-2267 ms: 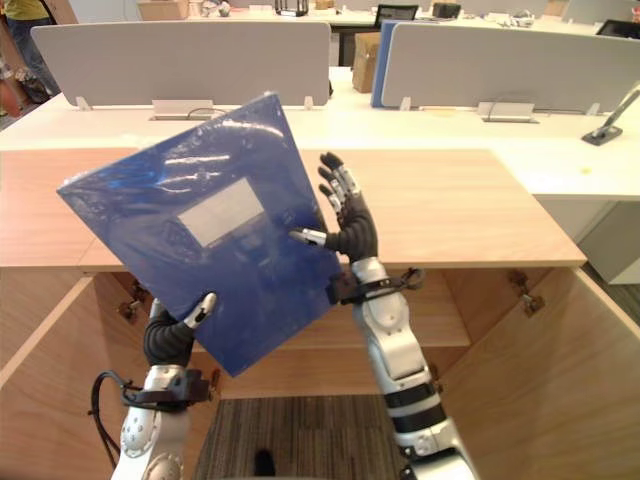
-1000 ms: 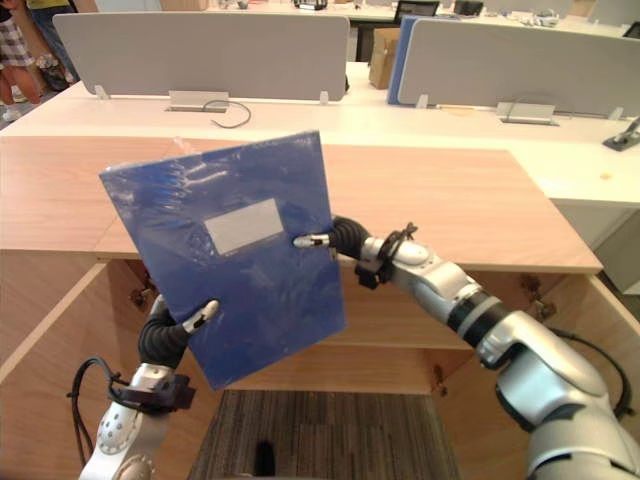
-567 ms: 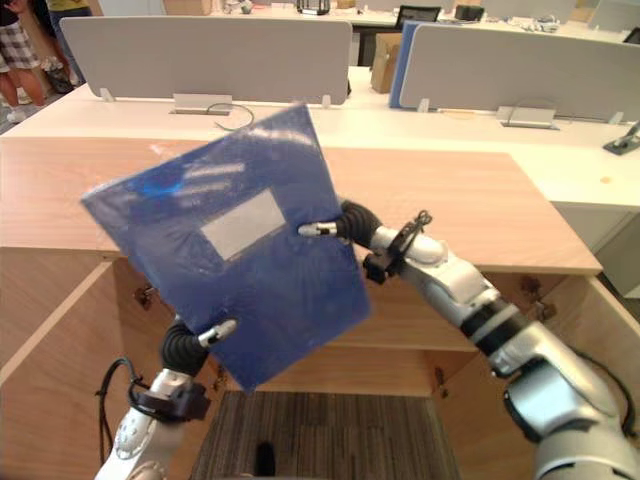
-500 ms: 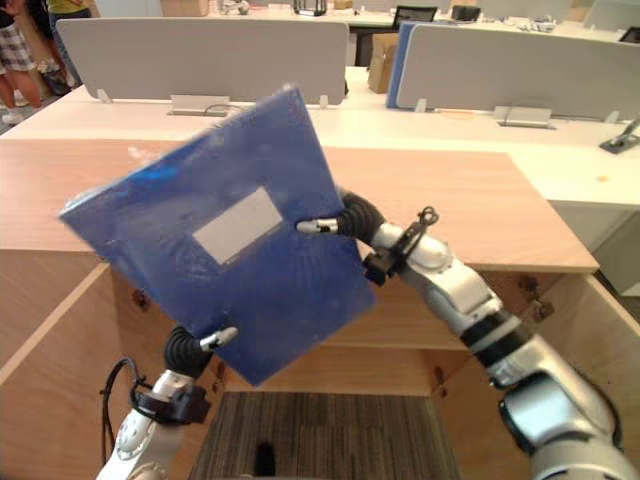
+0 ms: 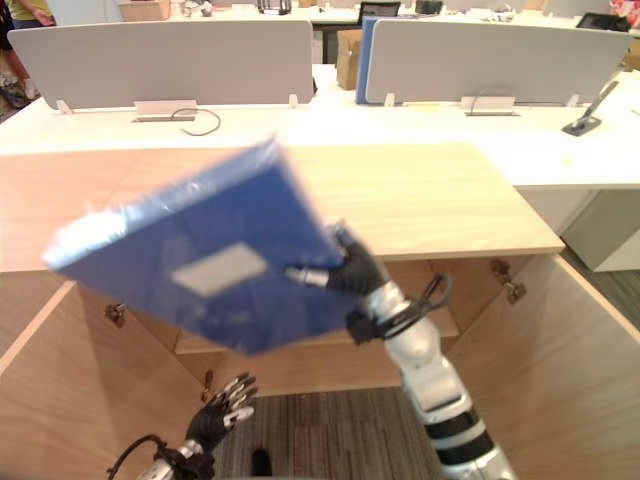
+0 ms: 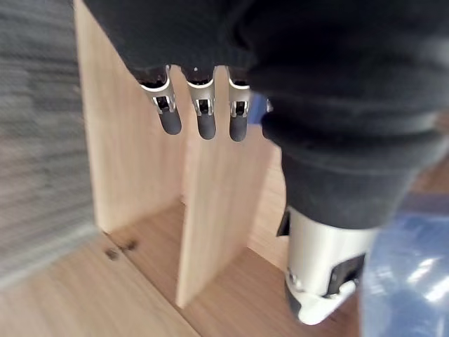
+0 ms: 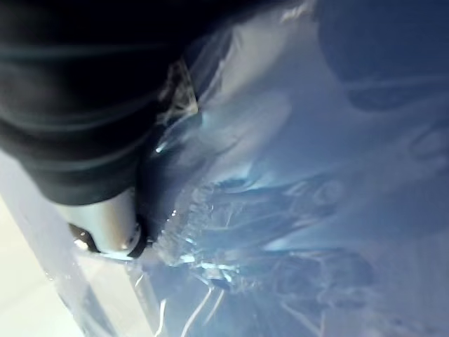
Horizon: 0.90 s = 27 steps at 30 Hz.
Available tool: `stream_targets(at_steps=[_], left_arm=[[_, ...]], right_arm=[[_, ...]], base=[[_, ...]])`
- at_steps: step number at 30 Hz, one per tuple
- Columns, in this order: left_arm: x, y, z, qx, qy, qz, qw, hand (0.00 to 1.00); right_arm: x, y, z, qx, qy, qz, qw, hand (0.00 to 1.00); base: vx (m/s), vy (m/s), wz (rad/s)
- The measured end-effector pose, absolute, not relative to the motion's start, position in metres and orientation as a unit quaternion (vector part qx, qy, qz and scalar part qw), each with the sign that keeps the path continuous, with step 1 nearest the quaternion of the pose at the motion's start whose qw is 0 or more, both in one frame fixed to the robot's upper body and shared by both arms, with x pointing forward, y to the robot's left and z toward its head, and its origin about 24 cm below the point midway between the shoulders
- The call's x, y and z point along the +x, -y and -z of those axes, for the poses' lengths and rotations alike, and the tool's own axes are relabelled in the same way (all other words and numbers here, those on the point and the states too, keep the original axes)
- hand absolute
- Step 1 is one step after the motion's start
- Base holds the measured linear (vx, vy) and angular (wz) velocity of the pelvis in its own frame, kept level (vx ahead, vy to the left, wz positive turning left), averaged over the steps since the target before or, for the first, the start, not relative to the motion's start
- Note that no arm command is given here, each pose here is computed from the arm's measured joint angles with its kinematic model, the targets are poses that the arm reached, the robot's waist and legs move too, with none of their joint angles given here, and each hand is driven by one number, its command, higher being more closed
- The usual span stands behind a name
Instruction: Walk over to the cabinet, pick up the folder, carry it to the office cabinet, place the folder inside the office cabinet, then close the office cabinet door
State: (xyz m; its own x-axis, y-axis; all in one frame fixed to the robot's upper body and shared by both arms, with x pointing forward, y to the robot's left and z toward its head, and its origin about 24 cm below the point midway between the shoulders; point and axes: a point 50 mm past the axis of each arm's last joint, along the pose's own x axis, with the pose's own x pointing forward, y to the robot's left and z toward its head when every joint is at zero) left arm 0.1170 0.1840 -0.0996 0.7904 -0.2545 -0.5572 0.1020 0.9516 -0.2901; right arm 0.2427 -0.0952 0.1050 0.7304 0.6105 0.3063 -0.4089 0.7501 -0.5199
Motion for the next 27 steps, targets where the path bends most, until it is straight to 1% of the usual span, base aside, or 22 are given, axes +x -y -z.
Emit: stream_targets(at_steps=[1, 2, 3, 4, 6, 8, 10, 11, 13, 17, 19, 20, 21, 22, 24, 26, 27], left_arm=[[0.112, -0.189, 0.109, -0.102, -0.334, 0.08, 0.934, 0.0], [0.106, -0.195, 0.118, -0.066, -0.363, 0.065, 0.927, 0.0], [0.104, -0.198, 0.122, -0.053, -0.374, 0.059, 0.924, 0.0], [0.098, -0.203, 0.13, -0.029, -0.398, 0.045, 0.916, 0.0], [0.086, -0.213, 0.14, -0.008, -0.434, 0.014, 0.901, 0.0], [0.07, -0.223, 0.148, 0.004, -0.469, -0.026, 0.883, 0.0], [0.059, -0.23, 0.152, 0.019, -0.493, -0.048, 0.869, 0.0], [0.054, -0.234, 0.153, 0.024, -0.5, -0.06, 0.864, 0.0], [0.052, -0.238, 0.153, 0.021, -0.503, -0.075, 0.861, 0.0], [0.047, -0.24, 0.155, 0.006, -0.511, -0.097, 0.854, 0.0], [0.046, -0.24, 0.155, -0.001, -0.512, -0.104, 0.853, 0.0], [0.046, -0.24, 0.155, -0.007, -0.511, -0.112, 0.852, 0.0], [0.046, -0.239, 0.156, -0.019, -0.509, -0.124, 0.852, 0.0], [0.046, -0.238, 0.156, -0.027, -0.507, -0.131, 0.851, 0.0], [0.045, -0.233, 0.157, -0.055, -0.502, -0.154, 0.849, 0.0], [0.04, -0.226, 0.16, -0.086, -0.5, -0.184, 0.842, 0.0], [0.04, -0.225, 0.16, -0.091, -0.499, -0.19, 0.841, 0.0]], right_arm=[[0.239, 0.091, -0.082, -0.254, 0.197, -0.31, 0.894, 1.0], [0.233, 0.087, -0.054, -0.31, 0.152, -0.352, 0.87, 1.0], [0.229, 0.086, -0.041, -0.334, 0.132, -0.372, 0.856, 1.0], [0.222, 0.088, -0.018, -0.372, 0.096, -0.402, 0.831, 1.0], [0.215, 0.09, 0.003, -0.404, 0.064, -0.427, 0.807, 1.0], [0.211, 0.093, 0.016, -0.43, 0.045, -0.448, 0.782, 1.0], [0.209, 0.094, 0.022, -0.456, 0.041, -0.471, 0.754, 1.0], [0.208, 0.097, 0.025, -0.463, 0.034, -0.477, 0.746, 1.0], [0.21, 0.102, 0.03, -0.475, 0.022, -0.482, 0.736, 1.0], [0.219, 0.122, 0.048, -0.522, -0.028, -0.482, 0.703, 1.0], [0.22, 0.131, 0.055, -0.547, -0.047, -0.481, 0.683, 1.0], [0.219, 0.136, 0.061, -0.564, -0.063, -0.493, 0.66, 1.0], [0.216, 0.142, 0.07, -0.57, -0.088, -0.497, 0.648, 1.0], [0.217, 0.145, 0.074, -0.569, -0.103, -0.488, 0.654, 1.0], [0.229, 0.16, 0.078, -0.541, -0.164, -0.42, 0.71, 1.0], [0.248, 0.189, 0.073, -0.428, -0.233, -0.262, 0.833, 1.0], [0.251, 0.198, 0.071, -0.388, -0.243, -0.212, 0.863, 1.0]], base=[[0.02, -0.012, -0.04], [0.0, 0.0, 0.0], [0.04, -0.017, 0.0], [0.05, -0.015, 0.0], [0.06, -0.014, -0.03], [0.05, -0.013, -0.08], [0.04, -0.021, -0.1], [0.04, -0.03, -0.06], [0.02, -0.014, -0.01], [-0.01, 0.001, 0.01], [-0.02, 0.005, 0.04], [-0.01, -0.002, 0.1], [0.0, -0.004, 0.15], [0.01, -0.008, 0.23], [0.03, -0.003, 0.15], [0.06, 0.007, 0.1], [0.1, 0.003, 0.17]])
